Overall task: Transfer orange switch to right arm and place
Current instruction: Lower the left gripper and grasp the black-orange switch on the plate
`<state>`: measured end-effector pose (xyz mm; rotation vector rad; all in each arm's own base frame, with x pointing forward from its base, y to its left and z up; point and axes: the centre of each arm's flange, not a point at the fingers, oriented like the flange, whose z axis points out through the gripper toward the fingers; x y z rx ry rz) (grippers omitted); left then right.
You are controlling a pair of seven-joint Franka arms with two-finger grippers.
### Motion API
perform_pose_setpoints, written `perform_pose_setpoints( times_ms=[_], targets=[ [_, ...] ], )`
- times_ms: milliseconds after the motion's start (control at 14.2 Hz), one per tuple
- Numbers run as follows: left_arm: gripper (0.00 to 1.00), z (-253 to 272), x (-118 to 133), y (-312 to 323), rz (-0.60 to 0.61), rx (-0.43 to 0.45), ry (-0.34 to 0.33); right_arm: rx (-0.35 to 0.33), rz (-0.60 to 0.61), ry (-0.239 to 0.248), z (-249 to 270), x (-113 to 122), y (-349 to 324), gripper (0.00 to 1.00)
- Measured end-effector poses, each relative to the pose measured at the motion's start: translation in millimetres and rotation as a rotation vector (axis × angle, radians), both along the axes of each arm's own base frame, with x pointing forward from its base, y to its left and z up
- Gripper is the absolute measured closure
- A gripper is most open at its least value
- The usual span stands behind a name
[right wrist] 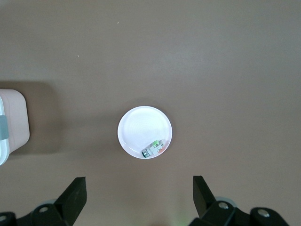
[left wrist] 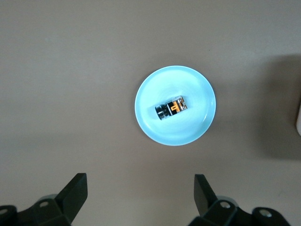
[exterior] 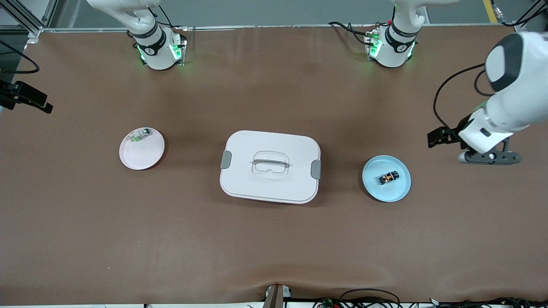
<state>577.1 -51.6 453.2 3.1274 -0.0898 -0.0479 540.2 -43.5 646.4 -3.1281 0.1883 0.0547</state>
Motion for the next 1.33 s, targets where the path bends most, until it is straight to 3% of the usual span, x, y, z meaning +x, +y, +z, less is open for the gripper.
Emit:
perform_pose_setpoints(
  times_ms=[281,491,772,1333],
  targets=[
    [0.00,-68.7,-12.3,-21.4,0.081,-0.007,-0.041,0.000,0.000,0.000,0.1,0.0,0.2,0.00],
    [0.00,-110.4,-6.7,-28.3,0.144,-0.017,-0.058,0.000,0.004,0.003,-0.2,-0.2,2.3,0.00],
    [0.00,-164.2,-3.2,-40.7,0.253,-0.025,-0.035,0.000,0.007,0.004,-0.4,0.0,3.9,0.00],
    [0.00,-224.6,-0.2,-40.5,0.274,-0.032,-0.021,0.000,0.009,0.005,-1.0,0.3,4.7,0.00]
  ],
)
